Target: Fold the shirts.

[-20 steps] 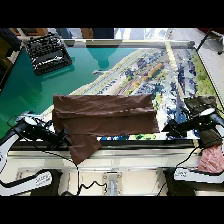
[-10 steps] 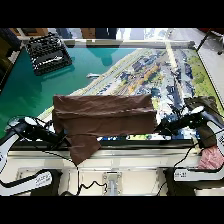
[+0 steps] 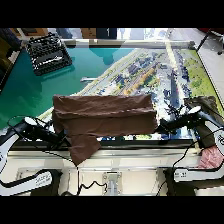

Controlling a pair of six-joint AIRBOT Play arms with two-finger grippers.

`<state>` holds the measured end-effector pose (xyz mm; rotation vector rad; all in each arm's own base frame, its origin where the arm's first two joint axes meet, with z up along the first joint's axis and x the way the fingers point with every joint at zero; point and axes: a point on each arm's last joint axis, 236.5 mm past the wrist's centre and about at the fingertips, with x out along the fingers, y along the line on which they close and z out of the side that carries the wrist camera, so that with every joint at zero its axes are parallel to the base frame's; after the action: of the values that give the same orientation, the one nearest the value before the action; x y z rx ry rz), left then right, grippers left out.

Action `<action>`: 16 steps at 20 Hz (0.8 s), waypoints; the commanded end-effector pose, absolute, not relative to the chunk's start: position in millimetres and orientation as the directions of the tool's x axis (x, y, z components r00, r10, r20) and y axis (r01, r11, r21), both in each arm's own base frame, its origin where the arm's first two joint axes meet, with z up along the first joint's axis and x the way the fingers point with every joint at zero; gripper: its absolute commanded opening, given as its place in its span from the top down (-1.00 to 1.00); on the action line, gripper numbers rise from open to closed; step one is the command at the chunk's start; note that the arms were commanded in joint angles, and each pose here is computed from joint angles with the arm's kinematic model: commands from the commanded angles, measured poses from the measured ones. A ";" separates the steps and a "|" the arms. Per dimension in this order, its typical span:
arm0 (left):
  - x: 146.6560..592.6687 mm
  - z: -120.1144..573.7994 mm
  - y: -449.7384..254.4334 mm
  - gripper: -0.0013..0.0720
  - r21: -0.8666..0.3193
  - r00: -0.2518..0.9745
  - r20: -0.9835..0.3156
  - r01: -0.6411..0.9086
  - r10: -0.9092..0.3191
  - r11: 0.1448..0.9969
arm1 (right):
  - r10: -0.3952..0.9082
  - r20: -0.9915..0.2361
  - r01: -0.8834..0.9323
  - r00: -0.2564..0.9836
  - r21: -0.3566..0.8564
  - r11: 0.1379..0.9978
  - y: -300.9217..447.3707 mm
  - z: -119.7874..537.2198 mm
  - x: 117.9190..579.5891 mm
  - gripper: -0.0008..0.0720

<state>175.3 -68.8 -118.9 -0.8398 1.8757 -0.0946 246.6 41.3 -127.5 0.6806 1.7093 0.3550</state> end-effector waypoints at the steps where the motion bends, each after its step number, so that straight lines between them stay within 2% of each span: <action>1: 175.8 -118.7 -68.8 0.94 -0.423 -0.222 -0.779 -0.504 -0.587 0.753 | 0.601 -0.788 0.231 -0.132 0.565 0.792 39.3 -129.4 245.6 0.27; 2: 175.8 -118.7 -68.8 0.94 -0.423 -0.221 -0.779 -0.504 -0.586 0.753 | 0.595 -0.790 0.235 -0.150 0.556 0.797 37.8 -129.8 241.2 0.06; 11: 174.9 -118.1 -69.2 0.94 -0.429 -0.225 -0.777 -0.495 -0.588 0.756 | 0.405 -0.864 0.250 -0.300 0.339 0.907 -7.6 -145.1 205.2 0.03; 13: 174.9 -118.2 -69.2 0.94 -0.429 -0.225 -0.777 -0.495 -0.588 0.756 | 0.354 -0.886 0.250 -0.298 0.286 0.925 -24.2 -144.9 203.2 0.03; 16: 175.6 -118.7 -68.7 0.94 -0.428 -0.222 -0.779 -0.494 -0.586 0.756 | 0.390 -0.889 0.351 -0.241 0.295 0.889 -43.4 -138.7 202.3 0.03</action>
<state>174.6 -69.2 -118.4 -0.8337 1.8769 -0.1066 238.4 17.4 -125.0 0.7602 1.7498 0.1829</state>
